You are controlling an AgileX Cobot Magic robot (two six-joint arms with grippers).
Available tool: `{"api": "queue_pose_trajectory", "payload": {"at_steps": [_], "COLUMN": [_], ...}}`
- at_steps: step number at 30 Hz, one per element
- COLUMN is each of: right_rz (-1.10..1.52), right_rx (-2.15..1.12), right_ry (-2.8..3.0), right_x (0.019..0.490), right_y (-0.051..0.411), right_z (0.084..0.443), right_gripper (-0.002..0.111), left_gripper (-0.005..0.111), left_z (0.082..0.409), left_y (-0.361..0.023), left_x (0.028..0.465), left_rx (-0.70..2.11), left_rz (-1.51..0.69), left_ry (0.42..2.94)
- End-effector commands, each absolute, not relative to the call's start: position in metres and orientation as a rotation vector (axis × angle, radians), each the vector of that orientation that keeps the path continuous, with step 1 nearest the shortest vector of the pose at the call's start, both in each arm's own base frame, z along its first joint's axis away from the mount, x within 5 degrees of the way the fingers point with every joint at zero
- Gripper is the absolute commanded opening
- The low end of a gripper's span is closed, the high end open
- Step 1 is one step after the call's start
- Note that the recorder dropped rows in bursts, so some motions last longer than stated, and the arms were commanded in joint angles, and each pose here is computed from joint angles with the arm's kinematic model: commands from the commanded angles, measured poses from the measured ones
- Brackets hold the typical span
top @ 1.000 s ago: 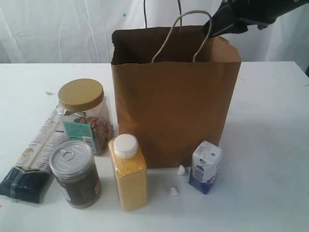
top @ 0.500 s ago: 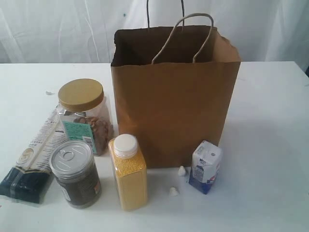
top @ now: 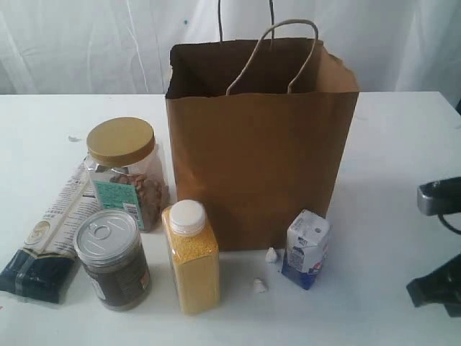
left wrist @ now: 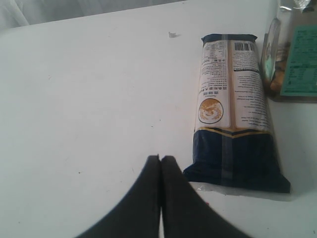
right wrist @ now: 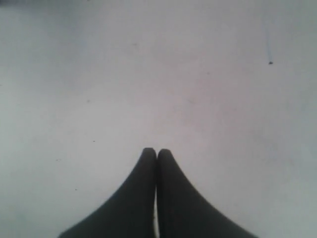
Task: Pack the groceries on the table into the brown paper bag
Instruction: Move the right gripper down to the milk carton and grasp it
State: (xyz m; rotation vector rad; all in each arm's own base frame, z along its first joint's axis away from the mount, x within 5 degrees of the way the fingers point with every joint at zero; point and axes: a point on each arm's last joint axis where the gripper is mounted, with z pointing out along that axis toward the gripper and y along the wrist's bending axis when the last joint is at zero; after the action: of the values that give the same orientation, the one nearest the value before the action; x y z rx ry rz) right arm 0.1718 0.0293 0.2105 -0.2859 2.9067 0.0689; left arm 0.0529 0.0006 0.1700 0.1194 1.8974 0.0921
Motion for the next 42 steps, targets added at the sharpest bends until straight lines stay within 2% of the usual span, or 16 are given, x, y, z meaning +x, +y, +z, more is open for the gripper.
{"api": "queue_pose_trajectory", "payload": {"at_steps": [1, 8, 14, 20, 29, 38, 42], "right_rz": [0.206, 0.348, 0.447, 0.612, 0.822, 0.619, 0.447], "right_rx": [-0.193, -0.104, -0.185, -0.373, -0.687, -0.839, -0.785], "right_ry": [2.884, 2.888, 2.864, 2.832, 2.472, 2.088, 1.970], "right_x": [0.170, 0.166, 0.164, 0.160, 0.156, 0.119, 0.103], "right_y": [0.036, 0.044, 0.051, 0.061, 0.079, 0.071, 0.061], "right_z": [0.207, 0.210, 0.213, 0.218, 0.255, 0.298, 0.303], "right_gripper": [0.000, 0.000, 0.000, 0.000, 0.000, 0.000, 0.000], "left_gripper": [0.000, 0.000, 0.000, 0.000, 0.000, 0.000, 0.000], "left_z": [0.170, 0.170, 0.170, 0.170, 0.170, 0.170, 0.170], "left_y": [0.001, 0.001, 0.001, 0.001, 0.001, 0.001, 0.001], "left_x": [0.053, 0.053, 0.053, 0.053, 0.053, 0.053, 0.053], "left_rx": [0.112, 0.112, 0.112, 0.112, 0.112, 0.113, 0.113], "left_rz": [0.089, 0.089, 0.089, 0.089, 0.089, 0.091, 0.091], "left_ry": [1.892, 1.892, 1.892, 1.892, 1.892, 1.892, 1.892]}}
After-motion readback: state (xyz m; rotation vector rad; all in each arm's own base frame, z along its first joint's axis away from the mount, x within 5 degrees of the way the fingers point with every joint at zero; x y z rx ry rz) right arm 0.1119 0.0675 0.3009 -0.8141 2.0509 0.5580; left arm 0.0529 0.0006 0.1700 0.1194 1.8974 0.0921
